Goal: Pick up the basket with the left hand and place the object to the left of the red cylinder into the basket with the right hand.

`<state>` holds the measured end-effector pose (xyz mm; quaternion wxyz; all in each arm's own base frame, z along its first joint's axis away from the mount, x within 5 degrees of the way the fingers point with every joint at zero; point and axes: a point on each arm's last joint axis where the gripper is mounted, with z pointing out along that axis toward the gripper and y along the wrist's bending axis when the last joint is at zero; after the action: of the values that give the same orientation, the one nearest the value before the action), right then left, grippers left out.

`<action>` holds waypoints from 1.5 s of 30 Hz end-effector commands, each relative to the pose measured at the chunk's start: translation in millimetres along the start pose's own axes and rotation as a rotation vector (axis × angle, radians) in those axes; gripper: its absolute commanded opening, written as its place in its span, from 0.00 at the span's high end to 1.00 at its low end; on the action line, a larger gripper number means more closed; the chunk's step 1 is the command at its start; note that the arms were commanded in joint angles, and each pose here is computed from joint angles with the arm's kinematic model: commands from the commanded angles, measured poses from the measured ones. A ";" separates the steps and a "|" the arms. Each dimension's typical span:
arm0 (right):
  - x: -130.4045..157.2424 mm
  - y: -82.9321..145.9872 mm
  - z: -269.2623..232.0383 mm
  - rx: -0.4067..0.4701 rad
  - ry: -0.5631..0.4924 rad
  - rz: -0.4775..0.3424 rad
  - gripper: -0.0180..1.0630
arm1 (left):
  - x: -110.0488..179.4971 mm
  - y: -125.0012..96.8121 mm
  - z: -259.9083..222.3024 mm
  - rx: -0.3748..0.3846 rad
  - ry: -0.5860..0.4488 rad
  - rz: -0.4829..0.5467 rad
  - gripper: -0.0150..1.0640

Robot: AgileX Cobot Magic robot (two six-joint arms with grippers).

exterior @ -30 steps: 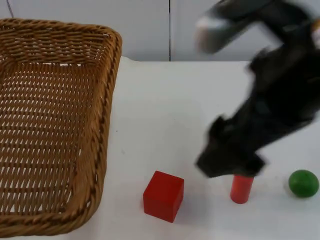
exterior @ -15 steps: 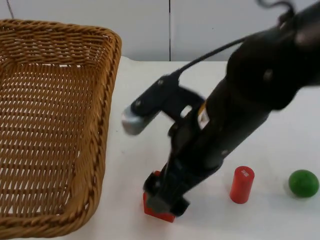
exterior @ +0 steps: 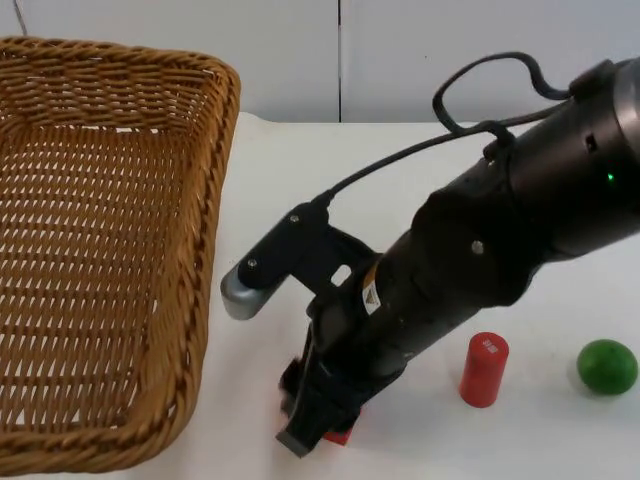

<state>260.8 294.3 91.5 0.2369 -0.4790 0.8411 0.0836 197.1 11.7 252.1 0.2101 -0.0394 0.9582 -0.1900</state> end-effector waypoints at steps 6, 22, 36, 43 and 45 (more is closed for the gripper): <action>-13.0 0.3 -34.3 -0.005 0.002 0.005 0.98 | -0.6 -0.6 -2.0 0.002 -0.026 -0.017 0.99; -40.3 -6.7 -199.4 0.064 -0.237 -0.039 0.98 | -0.5 -0.5 -2.0 0.001 -0.025 -0.016 0.99; -103.1 -11.7 -237.0 0.008 -0.388 0.066 0.98 | -1.6 -0.8 -0.3 0.015 -0.024 -0.035 0.99; -152.5 0.7 -195.9 -0.048 -0.346 0.021 0.98 | -1.6 -0.4 0.2 0.014 -0.021 -0.035 0.99; -158.4 4.7 -188.0 -0.055 -0.344 0.010 0.98 | -1.8 0.1 0.6 0.012 -0.021 -0.034 0.99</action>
<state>265.5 339.3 332.3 0.3636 -0.4529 0.7934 0.1823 198.2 12.7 251.3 0.2117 -0.0417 0.9586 -0.1860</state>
